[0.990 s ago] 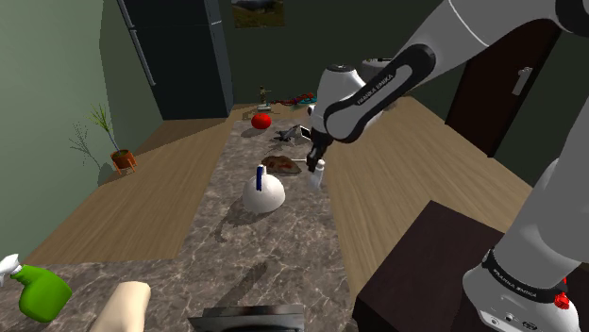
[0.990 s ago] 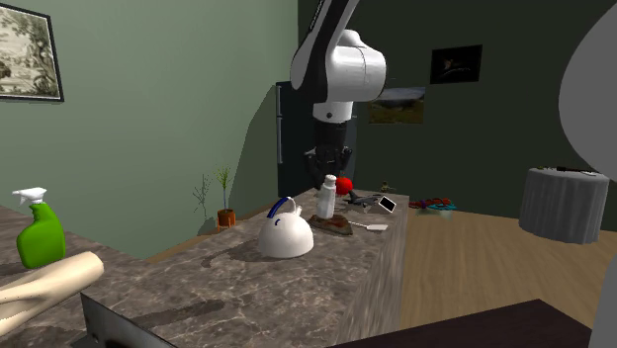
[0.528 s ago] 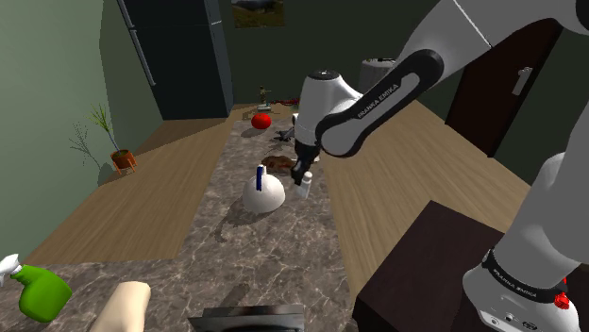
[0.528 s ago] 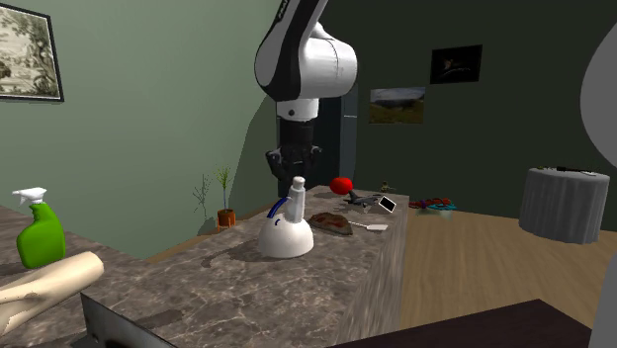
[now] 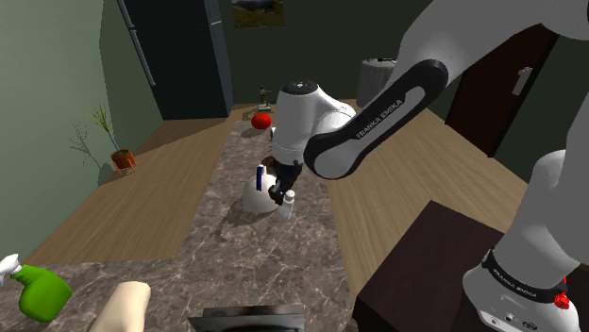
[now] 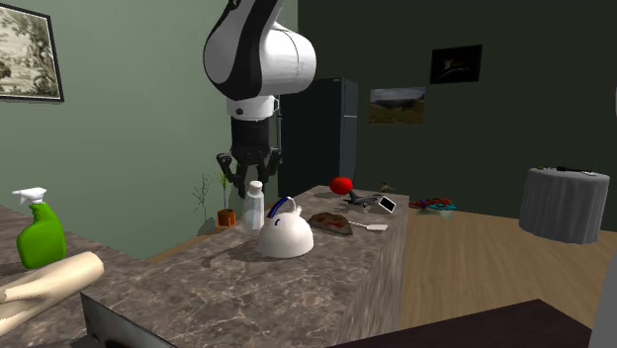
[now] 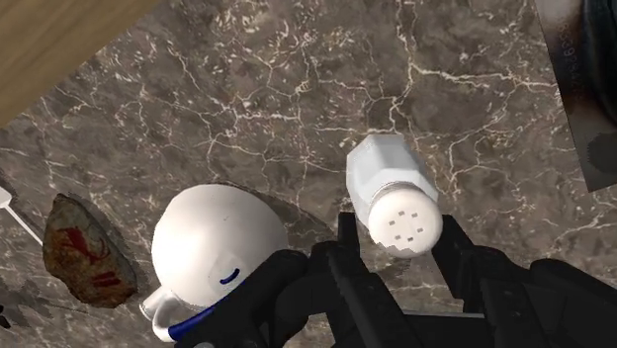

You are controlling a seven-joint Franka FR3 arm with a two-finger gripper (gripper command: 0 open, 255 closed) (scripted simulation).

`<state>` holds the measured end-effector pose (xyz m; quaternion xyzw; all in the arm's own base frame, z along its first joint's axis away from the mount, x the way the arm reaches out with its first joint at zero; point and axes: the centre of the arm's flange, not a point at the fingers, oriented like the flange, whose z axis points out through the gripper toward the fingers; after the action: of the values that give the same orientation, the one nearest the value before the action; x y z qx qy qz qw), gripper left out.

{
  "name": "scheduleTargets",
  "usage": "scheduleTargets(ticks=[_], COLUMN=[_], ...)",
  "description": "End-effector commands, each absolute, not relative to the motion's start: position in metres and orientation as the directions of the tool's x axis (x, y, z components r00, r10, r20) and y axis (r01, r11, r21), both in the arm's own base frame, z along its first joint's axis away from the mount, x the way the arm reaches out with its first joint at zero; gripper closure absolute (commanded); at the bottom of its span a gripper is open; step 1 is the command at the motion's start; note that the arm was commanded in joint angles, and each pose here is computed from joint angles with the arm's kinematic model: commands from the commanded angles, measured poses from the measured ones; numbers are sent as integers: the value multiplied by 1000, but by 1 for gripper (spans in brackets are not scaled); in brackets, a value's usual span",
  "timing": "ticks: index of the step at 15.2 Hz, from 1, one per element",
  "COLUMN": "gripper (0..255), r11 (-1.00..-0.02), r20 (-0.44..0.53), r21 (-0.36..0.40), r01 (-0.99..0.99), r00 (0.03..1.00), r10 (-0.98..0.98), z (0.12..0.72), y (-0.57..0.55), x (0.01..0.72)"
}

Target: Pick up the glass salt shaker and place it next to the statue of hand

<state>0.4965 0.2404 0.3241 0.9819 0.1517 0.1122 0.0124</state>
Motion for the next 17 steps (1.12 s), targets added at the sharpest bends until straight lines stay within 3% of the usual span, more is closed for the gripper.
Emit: scheduleTargets(ticks=[1, 17], gripper=[255, 255], r11=[-954, -954], r20=[217, 217], r21=[58, 58], r01=[293, 293], r00=[929, 929], r10=[299, 299], z=[322, 322], y=[266, 472], x=[491, 443])
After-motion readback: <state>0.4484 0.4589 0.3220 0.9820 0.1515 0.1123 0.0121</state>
